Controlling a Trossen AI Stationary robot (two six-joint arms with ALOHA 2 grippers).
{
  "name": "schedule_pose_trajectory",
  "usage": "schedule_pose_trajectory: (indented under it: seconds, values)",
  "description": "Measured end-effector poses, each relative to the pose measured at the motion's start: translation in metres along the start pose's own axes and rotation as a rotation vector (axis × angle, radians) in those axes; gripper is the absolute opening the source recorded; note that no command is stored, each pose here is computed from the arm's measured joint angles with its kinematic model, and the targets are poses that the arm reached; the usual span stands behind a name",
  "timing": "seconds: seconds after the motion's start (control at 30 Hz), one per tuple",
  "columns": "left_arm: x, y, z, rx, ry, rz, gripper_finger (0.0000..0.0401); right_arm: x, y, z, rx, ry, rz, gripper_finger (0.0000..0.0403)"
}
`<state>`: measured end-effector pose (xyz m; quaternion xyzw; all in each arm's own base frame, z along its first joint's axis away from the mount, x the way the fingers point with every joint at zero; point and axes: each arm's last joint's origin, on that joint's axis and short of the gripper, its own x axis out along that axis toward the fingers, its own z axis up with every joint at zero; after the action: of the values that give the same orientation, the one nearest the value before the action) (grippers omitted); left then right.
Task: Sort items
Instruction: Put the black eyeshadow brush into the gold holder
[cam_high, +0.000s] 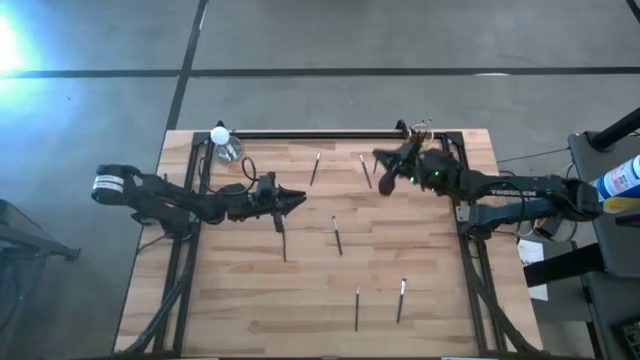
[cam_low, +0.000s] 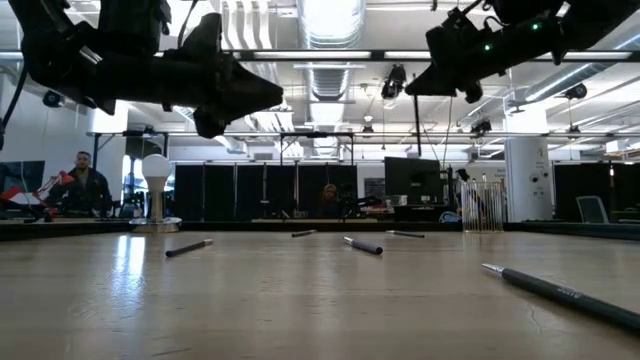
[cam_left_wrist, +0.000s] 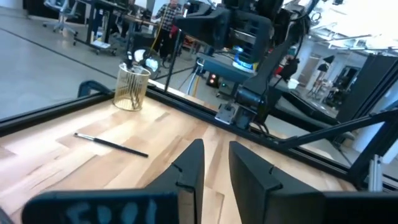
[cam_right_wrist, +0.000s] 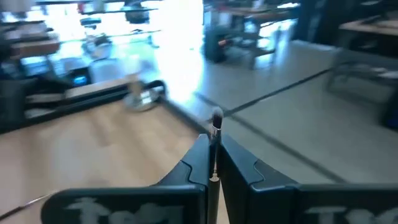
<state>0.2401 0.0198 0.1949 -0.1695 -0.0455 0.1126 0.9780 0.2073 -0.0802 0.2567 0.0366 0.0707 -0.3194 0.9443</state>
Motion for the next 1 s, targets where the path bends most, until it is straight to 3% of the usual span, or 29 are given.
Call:
schedule_pose_trajectory:
  seconds: [0.3, 0.67, 1.0]
  values:
    - [-0.003, 0.004, -0.003, 0.001, 0.009, 0.014, 0.0067, 0.002, -0.058, 0.011, -0.022, -0.033, -0.255, 0.0013]
    - [-0.002, 0.005, -0.003, 0.006, 0.011, 0.023, 0.0066, -0.002, -0.1, 0.012, -0.012, -0.032, -0.446, 0.0013]
    - [-0.002, 0.009, -0.002, 0.004, 0.006, 0.039, 0.0004, -0.009, -0.133, -0.003, 0.002, -0.001, -0.604, 0.0013]
